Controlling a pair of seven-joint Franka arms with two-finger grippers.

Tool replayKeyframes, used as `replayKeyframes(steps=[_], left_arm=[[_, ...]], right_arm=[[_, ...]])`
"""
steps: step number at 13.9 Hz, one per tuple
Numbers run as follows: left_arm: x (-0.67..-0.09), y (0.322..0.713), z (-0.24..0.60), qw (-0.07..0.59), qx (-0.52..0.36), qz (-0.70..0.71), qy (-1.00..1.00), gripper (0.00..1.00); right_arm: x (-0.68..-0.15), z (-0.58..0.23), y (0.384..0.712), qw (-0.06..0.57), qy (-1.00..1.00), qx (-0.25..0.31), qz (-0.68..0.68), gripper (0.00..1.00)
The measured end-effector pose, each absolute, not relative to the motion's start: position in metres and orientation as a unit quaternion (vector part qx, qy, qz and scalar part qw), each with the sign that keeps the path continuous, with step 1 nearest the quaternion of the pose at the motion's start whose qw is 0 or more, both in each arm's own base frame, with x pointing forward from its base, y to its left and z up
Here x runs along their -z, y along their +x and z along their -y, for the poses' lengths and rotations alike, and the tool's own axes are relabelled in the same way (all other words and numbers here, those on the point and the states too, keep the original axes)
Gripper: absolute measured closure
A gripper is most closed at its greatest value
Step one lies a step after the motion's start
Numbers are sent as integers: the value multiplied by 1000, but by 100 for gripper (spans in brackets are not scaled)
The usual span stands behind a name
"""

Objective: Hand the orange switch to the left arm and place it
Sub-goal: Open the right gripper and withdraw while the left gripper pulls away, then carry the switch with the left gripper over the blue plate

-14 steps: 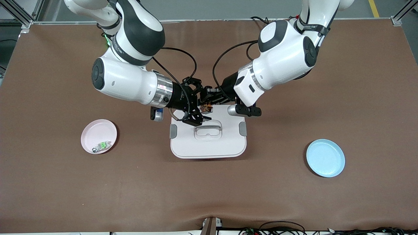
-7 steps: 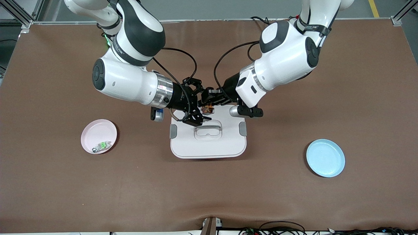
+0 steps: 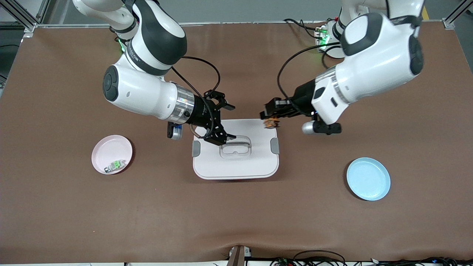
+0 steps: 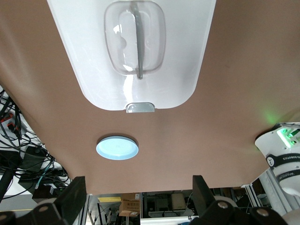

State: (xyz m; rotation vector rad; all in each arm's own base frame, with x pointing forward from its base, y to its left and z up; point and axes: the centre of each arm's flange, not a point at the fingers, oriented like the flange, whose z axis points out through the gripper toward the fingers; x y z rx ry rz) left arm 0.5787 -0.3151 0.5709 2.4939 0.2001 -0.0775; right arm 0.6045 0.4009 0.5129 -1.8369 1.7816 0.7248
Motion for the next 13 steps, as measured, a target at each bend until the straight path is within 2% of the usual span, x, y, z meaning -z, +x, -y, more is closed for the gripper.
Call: replayKeyframes(steps=[3,5,10,13], left_arm=[[-582,560,300,207,23,-43,977,66],[-585,556,284,164,24,-48,985,66],[-578,587,191,93,6,-105,990,66],[-565,605,131,77,10,-152,985,66]], right_arm=[[-508,-385,610,236,-709,-257,-613,0],[-502,-370,614,229,-746,-255,-571,0],[-480,-311,626,173,-822,-237,-488,0],[-466,-289,627,141,-865,-215,-431,0]])
